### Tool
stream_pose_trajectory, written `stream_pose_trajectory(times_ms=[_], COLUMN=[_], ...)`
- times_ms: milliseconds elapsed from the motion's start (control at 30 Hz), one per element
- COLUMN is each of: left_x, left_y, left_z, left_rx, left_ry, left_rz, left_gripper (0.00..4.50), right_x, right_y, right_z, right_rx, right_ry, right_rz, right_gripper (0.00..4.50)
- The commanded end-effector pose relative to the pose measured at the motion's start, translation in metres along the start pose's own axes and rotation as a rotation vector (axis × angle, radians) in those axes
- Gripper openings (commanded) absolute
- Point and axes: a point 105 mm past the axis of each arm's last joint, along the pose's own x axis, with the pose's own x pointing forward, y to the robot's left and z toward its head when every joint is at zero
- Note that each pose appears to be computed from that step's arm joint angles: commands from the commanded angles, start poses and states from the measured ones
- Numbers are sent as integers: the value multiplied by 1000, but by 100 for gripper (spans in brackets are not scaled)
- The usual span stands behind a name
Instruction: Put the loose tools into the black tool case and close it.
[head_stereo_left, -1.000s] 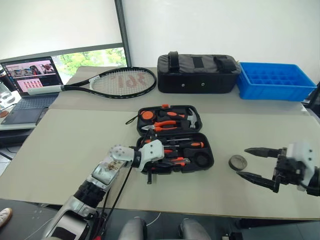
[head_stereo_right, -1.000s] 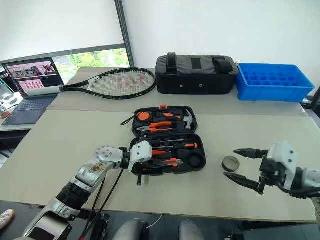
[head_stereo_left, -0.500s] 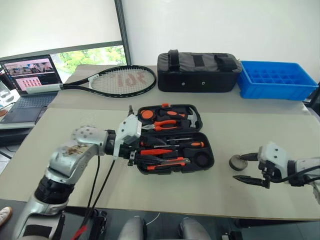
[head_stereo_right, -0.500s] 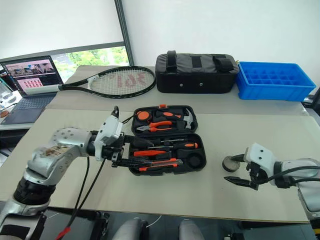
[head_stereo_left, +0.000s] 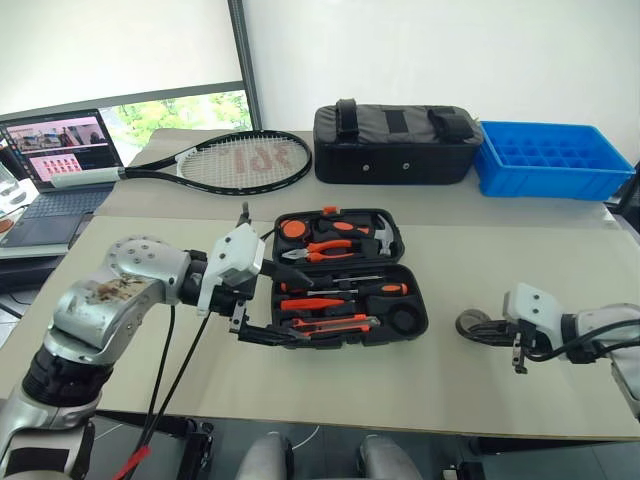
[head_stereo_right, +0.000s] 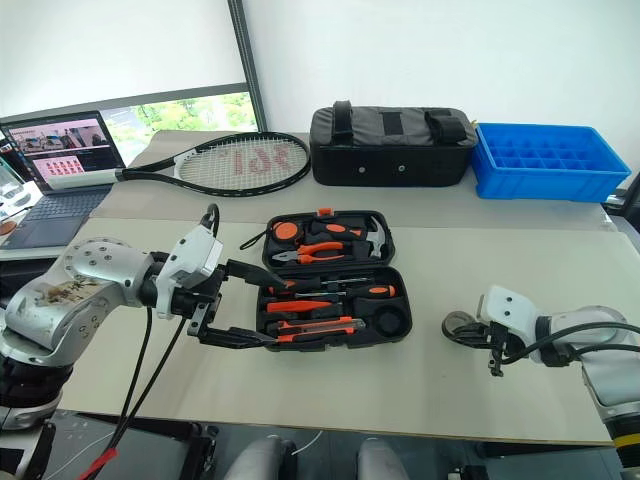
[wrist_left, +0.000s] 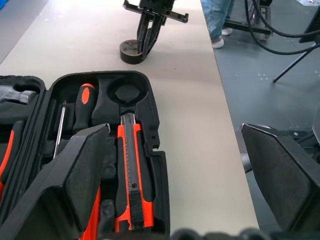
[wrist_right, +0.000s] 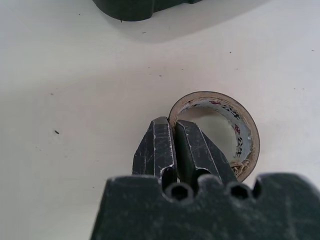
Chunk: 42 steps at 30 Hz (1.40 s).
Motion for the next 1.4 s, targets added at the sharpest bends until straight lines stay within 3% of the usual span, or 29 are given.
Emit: stream_pose_trajectory(times_ms=[33,300,733,800,933,1000,1133,1267,1400], left_x=[-10,-12,-10,-11,-13,-14,-21,-33,-38], left_y=[-4,-5,-4,-4,-4,-5,9,39,58], left_z=[2,1,3,2,2,1,-3,-31,-58], left_rx=[25,26,36,36,36,34,14,-82,-240], left_ry=[32,35,31,34,35,34,5,9,-6], left_rz=[20,31,42,48,60,66,156,361,470], left_gripper=[450,450,450,450,450,450,450,450,450], right_x=[-4,27,49,47,40,38,32,30,37], right_y=[-12,21,31,29,28,27,12,-19,-54], right_z=[37,92,93,91,94,97,112,119,104], right_rx=[-88,-163,-188,-190,-190,-196,-160,-24,171], right_ry=[-85,-193,-122,-105,-105,-111,-189,-308,-364], right_rz=[-23,166,229,230,235,232,164,44,-78], right_gripper=[9,9,9,86,185,268,397,397,397])
